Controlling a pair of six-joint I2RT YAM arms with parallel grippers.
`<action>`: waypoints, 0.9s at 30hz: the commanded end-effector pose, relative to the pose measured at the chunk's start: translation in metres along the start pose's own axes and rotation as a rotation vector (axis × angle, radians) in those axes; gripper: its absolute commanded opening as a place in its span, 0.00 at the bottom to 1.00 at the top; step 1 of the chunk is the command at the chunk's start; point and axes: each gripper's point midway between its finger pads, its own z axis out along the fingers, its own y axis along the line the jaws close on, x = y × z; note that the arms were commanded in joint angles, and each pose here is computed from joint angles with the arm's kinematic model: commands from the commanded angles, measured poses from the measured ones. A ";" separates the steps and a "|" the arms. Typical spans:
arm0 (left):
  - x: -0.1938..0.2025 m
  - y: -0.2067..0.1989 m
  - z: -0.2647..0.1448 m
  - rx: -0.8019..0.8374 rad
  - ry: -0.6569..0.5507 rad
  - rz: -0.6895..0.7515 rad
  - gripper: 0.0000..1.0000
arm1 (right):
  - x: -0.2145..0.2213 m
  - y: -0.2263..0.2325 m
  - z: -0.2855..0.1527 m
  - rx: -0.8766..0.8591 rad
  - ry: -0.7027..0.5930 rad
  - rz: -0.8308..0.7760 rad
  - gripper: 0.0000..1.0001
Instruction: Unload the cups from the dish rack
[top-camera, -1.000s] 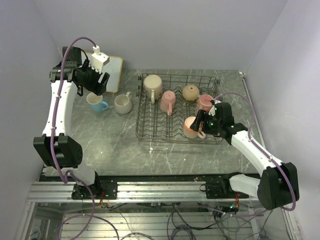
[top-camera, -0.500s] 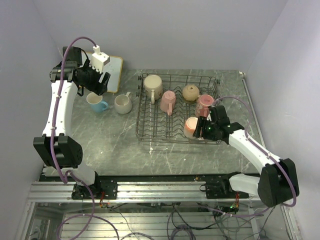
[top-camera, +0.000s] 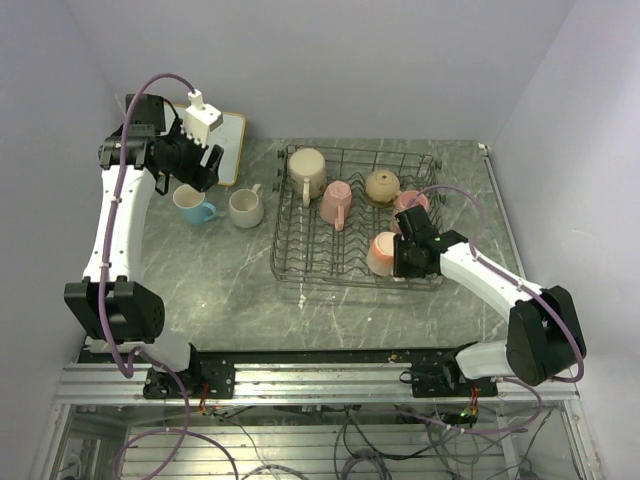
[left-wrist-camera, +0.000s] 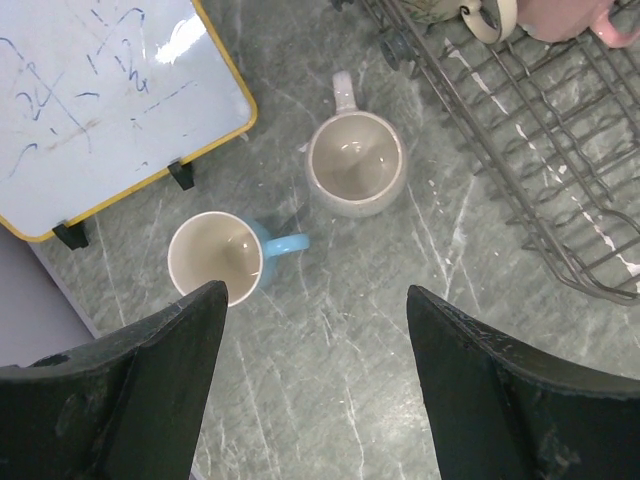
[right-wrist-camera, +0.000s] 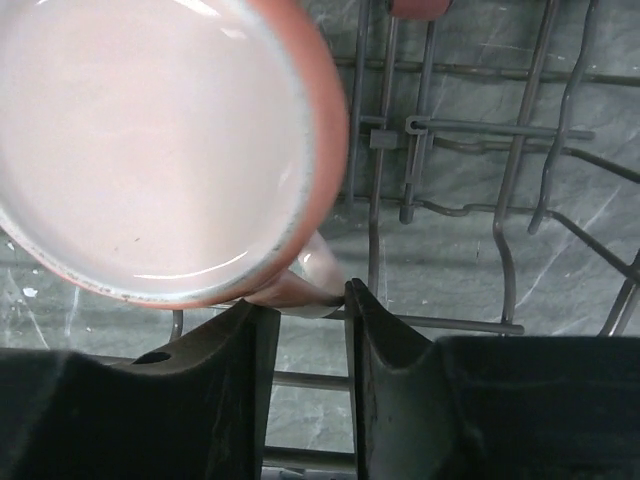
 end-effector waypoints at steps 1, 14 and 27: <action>-0.004 -0.017 -0.008 0.034 -0.029 0.012 0.83 | -0.026 0.010 0.002 0.008 -0.077 0.008 0.26; 0.017 -0.051 -0.006 0.114 -0.012 0.080 0.84 | -0.062 0.025 -0.023 -0.038 -0.213 -0.012 0.00; 0.038 -0.101 0.001 0.197 -0.102 0.187 0.84 | -0.100 0.058 -0.080 -0.094 -0.382 -0.029 0.00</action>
